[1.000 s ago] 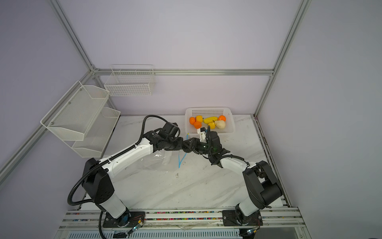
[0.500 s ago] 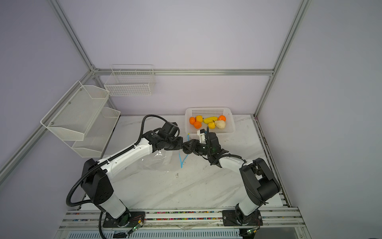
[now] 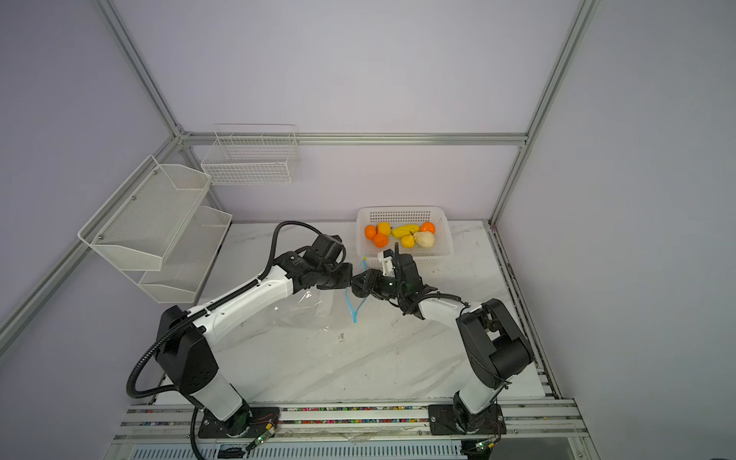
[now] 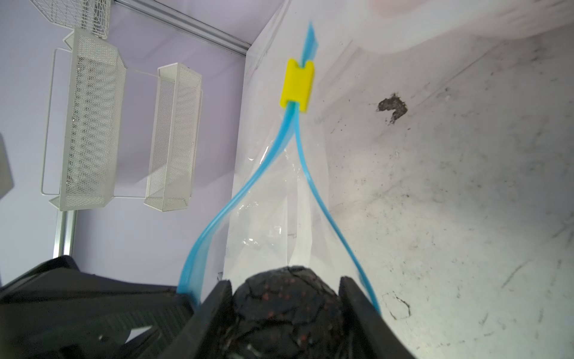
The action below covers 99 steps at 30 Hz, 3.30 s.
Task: Place the food in the zip-top bag and seal the zipper
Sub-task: 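Open the right gripper to drop the avocado into the bag, then move the right gripper back over the fruit basket while the left holds the zipper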
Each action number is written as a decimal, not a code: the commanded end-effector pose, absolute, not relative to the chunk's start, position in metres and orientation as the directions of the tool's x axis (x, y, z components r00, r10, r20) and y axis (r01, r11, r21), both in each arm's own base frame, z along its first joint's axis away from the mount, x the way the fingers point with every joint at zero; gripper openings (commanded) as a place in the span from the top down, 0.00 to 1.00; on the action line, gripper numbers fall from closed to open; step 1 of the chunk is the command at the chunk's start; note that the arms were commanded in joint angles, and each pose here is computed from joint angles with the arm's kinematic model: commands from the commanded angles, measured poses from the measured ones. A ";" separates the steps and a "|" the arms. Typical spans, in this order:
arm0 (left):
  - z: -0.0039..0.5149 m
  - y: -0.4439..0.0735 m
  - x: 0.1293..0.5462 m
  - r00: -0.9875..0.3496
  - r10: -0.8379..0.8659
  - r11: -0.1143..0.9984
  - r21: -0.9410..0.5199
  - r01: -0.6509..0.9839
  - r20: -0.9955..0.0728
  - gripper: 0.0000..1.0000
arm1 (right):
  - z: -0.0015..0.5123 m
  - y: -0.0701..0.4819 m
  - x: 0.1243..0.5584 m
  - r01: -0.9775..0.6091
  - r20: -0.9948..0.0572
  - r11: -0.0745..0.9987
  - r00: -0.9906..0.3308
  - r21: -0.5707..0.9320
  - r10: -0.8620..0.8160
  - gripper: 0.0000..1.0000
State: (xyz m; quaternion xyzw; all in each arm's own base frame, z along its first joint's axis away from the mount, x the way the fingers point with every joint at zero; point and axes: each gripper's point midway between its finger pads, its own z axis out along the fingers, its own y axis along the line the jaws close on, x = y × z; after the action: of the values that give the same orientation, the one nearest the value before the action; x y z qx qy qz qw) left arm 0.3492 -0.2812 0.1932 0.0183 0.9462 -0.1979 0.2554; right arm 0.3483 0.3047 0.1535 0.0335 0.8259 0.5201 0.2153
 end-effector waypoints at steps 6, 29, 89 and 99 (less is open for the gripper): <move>0.231 -0.291 0.349 -0.834 -0.102 0.883 -0.435 0.175 -0.542 1.00 | 0.159 0.316 0.350 -0.199 -0.346 0.469 -0.904 0.860 0.251 0.54; 0.230 -0.289 0.347 -0.832 -0.103 0.883 -0.435 0.175 -0.545 1.00 | 0.158 0.319 0.351 -0.204 -0.357 0.504 -0.906 0.839 0.228 0.28; 0.219 -0.290 0.349 -0.834 -0.070 0.890 -0.412 0.195 -0.547 1.00 | 0.152 0.116 0.558 0.047 -0.751 0.995 -0.652 0.092 0.100 0.37; 0.218 -0.293 0.352 -0.836 -0.055 0.894 -0.400 0.203 -0.547 1.00 | 0.118 0.119 0.591 0.046 -0.727 0.995 -0.679 0.092 0.099 0.39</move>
State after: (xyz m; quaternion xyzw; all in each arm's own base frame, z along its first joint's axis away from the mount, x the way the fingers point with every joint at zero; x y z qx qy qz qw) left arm 0.3494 -0.2868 0.2049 0.0282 0.9383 -0.2147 0.2696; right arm 0.5868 0.1210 0.1279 0.0453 0.9101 0.0420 0.4097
